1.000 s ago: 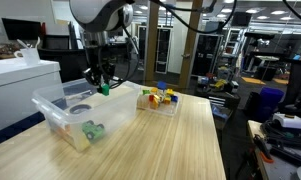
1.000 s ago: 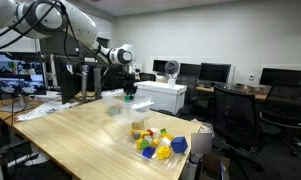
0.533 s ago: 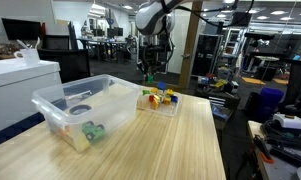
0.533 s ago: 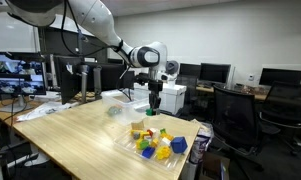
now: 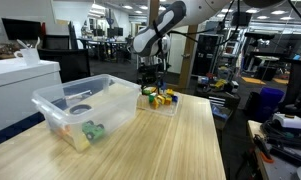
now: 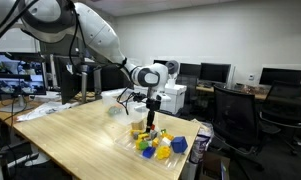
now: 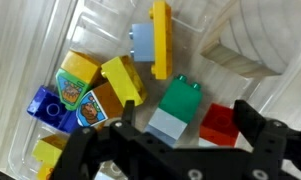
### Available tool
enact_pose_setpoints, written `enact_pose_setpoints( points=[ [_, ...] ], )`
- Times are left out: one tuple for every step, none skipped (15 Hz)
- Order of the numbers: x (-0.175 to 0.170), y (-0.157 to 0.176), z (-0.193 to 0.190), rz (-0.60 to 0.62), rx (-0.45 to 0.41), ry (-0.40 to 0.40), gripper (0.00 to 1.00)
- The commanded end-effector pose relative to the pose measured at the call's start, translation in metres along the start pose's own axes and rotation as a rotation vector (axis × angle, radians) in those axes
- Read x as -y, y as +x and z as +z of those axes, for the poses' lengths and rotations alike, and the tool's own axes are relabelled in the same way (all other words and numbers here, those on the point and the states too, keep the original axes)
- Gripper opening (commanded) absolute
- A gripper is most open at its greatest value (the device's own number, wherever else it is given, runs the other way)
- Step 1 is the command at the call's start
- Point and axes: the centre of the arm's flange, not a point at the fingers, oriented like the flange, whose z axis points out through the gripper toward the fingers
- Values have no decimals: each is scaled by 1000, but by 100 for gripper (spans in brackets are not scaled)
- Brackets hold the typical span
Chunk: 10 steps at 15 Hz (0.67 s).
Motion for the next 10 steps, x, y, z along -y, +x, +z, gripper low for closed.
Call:
enact_pose_setpoints(
  points=[
    [1, -10, -18, 44, 3, 52, 100],
    [1, -11, -25, 45, 9, 59, 100],
    [0, -13, -36, 35, 6, 64, 100],
    [-1, -19, -57, 8, 6, 63, 100],
    [-1, -22, -65, -4, 6, 60, 100],
    [0, -28, -81, -21, 2, 59, 100],
    [11, -42, -120, -81, -20, 51, 100],
    [17, -46, -127, -107, -32, 41, 100],
    [25, -53, -141, -141, -49, 33, 100],
    [61, -87, -169, -255, -101, 21, 100]
  ],
)
